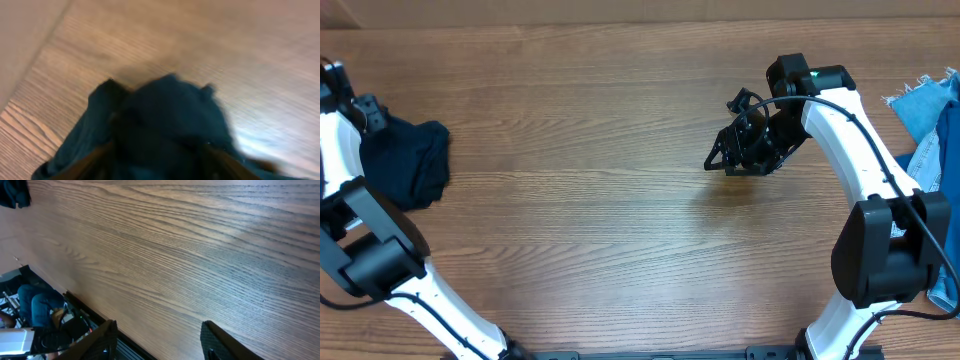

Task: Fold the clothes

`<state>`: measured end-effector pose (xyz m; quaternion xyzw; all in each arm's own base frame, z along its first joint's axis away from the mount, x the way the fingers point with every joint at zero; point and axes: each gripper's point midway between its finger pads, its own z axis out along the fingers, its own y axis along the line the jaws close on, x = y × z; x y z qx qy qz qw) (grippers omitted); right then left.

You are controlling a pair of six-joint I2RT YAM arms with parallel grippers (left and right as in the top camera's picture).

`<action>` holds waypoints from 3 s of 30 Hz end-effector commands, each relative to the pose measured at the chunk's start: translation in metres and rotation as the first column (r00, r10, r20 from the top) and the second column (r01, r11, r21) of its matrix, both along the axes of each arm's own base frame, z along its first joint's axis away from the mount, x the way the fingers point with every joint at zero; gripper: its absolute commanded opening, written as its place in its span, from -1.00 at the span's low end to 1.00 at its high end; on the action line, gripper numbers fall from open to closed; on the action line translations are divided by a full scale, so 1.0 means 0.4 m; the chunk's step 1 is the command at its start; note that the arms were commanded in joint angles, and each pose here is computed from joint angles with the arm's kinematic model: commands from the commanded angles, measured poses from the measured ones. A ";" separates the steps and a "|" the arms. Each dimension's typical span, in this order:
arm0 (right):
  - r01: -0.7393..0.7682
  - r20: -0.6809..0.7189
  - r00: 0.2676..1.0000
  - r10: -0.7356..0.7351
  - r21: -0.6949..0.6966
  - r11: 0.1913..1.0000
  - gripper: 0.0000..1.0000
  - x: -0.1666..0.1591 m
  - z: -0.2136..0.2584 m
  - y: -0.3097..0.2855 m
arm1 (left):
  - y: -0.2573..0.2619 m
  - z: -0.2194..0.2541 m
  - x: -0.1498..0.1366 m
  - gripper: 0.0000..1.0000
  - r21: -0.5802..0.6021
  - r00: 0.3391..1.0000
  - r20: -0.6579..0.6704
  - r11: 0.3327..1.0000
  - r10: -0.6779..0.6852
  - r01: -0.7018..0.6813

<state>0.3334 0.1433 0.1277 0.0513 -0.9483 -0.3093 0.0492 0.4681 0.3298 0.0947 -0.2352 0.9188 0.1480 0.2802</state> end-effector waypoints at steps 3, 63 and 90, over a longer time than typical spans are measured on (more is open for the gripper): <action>-0.008 0.039 0.999 0.008 0.013 1.000 0.14 0.000 0.042 0.007 | 0.015 -0.139 -0.021 0.45 -0.044 0.996 -0.093 0.999 0.002 -0.006; 0.537 0.968 0.214 -0.132 -0.003 0.844 1.00 -0.364 0.816 -0.314 | -0.799 0.711 -0.553 1.00 -0.132 0.857 0.063 0.847 -0.512 0.515; 0.594 0.980 0.140 -0.144 0.033 0.804 1.00 -0.351 0.197 -0.347 | -0.799 0.711 -0.553 1.00 -0.132 0.857 0.063 0.847 -0.512 0.515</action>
